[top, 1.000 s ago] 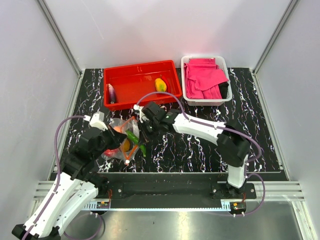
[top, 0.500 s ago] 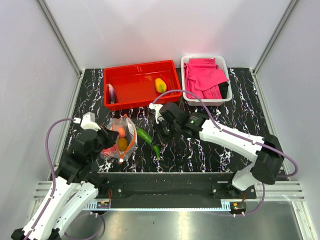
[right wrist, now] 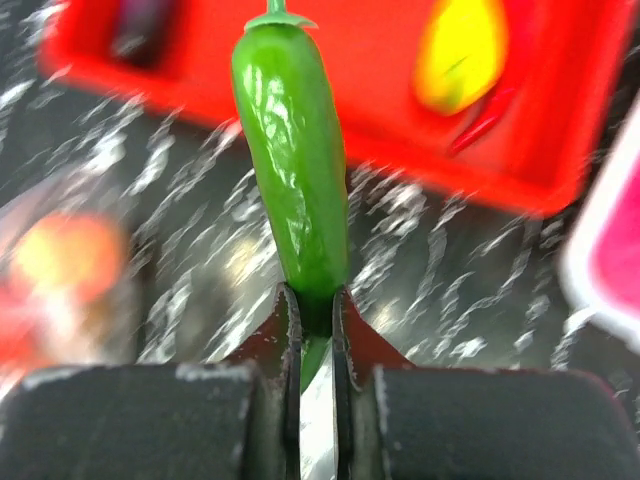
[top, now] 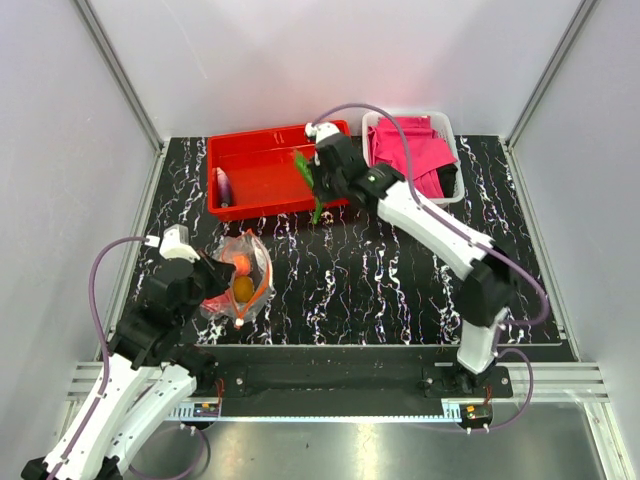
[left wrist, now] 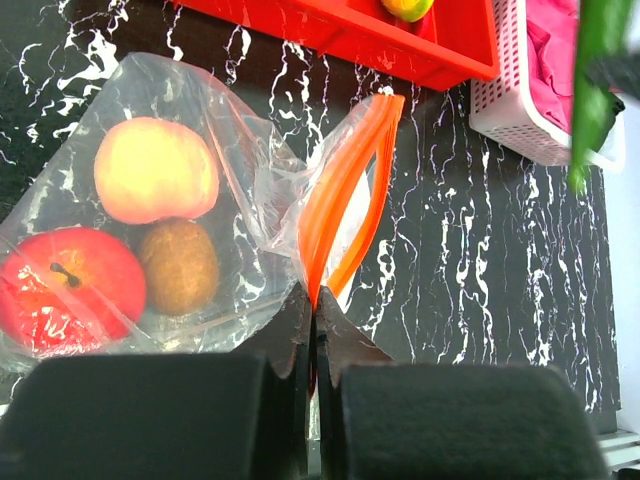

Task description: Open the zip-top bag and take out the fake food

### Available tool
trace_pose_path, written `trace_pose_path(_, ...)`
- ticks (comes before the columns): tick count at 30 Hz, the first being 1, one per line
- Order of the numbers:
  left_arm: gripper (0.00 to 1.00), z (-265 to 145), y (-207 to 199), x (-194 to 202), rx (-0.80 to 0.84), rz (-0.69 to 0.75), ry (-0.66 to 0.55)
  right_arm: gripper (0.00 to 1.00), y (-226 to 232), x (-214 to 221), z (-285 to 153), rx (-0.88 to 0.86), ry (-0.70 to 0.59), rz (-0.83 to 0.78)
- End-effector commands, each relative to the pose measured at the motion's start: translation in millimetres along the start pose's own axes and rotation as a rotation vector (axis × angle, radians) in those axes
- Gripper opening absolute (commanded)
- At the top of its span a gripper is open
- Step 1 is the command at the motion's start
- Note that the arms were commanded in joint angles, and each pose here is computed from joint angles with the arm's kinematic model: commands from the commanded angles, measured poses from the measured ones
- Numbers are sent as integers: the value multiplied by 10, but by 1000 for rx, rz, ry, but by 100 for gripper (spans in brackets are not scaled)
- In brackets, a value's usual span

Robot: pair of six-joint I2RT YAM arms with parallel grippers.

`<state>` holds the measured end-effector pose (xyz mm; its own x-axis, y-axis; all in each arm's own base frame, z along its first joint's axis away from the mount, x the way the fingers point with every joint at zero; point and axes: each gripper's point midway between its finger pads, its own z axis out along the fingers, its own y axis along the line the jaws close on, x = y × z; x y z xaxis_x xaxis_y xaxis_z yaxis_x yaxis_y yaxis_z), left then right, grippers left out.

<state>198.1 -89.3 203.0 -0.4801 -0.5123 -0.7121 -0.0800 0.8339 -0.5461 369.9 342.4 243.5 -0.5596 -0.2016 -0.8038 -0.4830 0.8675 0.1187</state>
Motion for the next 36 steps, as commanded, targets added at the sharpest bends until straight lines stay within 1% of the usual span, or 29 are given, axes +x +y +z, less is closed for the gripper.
trace_pose_path(1, 0, -57, -164, -222, 44, 16, -59, 0, -675, -275, 468, 234, -31, -96)
trace_pose_path(2, 0, -51, -169, -222, 46, 15, -59, 0, -820, -433, 503, 271, -60, -91)
trace_pose_path(3, 0, -39, -167, -211, 48, 20, -57, 0, -891, -455, 583, 288, -60, -97)
trace_pose_path(4, 0, -34, -170, -201, 51, 22, -53, 0, -1010, -349, 796, 318, -25, -114)
trace_pose_path(5, 0, -28, -183, -209, 56, 23, -57, 0, -1055, -482, 833, 328, -54, -102)
trace_pose_path(6, 0, -13, -167, -186, 53, 28, -51, 0, -1204, -508, 896, 351, -50, -123)
trace_pose_path(7, 0, -10, -182, -194, 60, 30, -55, 0, -1288, -396, 1083, 363, -17, -148)
trace_pose_path(8, 0, -3, -188, -178, 66, 37, -48, 0, -1328, -508, 1111, 371, -41, -152)
trace_pose_path(9, 0, 1, -190, -168, 69, 42, -45, 0, -1449, -507, 1173, 392, -36, -156)
trace_pose_path(10, 0, 4, -204, -171, 77, 43, -48, 0, -1532, -398, 1327, 408, -6, -188)
trace_pose_path(11, 0, 5, -217, -164, 86, 51, -44, 0, -1574, -462, 1353, 416, -19, -197)
trace_pose_path(12, 0, 1, -223, -165, 90, 55, -45, 0, -1676, -355, 1484, 430, 10, -220)
trace_pose_path(14, 0, -3, -241, -174, 101, 65, -48, 0, -1798, -368, 1552, 453, 8, -225)
trace_pose_path(15, 0, -5, -244, -184, 102, 65, -53, 0, -1872, -289, 1637, 461, 25, -230)
trace_pose_path(17, 0, -11, -260, -205, 108, 69, -60, 0, -1923, -288, 1694, 454, 24, -229)
trace_pose_path(18, 0, -8, -262, -206, 108, 69, -60, 4, -1955, -213, 1777, 440, 39, -231)
trace_pose_path(20, 0, -9, -276, -209, 113, 69, -58, 11, -1981, -218, 1813, 444, 36, -233)
trace_pose_path(21, 0, 5, -273, -193, 110, 69, -50, 18, -2003, -172, 1861, 445, 45, -242)
trace_pose_path(23, 0, 6, -287, -189, 115, 64, -46, 27, -2023, -182, 1874, 448, 41, -240)
trace_pose_path(24, 0, 8, -294, -191, 116, 62, -45, 34, -2008, -173, 1890, 438, 41, -234)
trace_pose_path(25, 0, 3, -305, -190, 122, 59, -44, 38, -1990, -149, 1892, 428, 47, -229)
trace_pose_path(27, 0, 5, -321, -178, 128, 52, -36, 52, -1946, -223, 1829, 414, 28, -201)
trace_pose_path(28, 0, 4, -328, -177, 131, 49, -35, 64, -1944, -207, 1808, 416, 33, -192)
trace_pose_path(29, 0, 5, -338, -172, 136, 44, -33, 71, -1939, -219, 1780, 417, 31, -180)
trace_pose_path(32, 0, 16, -361, -159, 142, 41, -21, 80, -1849, -326, 1589, 392, 23, -122)
trace_pose_path(35, 0, 19, -384, -163, 146, 28, -17, 84, -1704, -378, 1335, 341, 39, -49)
trace_pose_path(36, 0, 22, -399, -174, 148, 26, -17, 85, -1584, -430, 1189, 298, 34, 22)
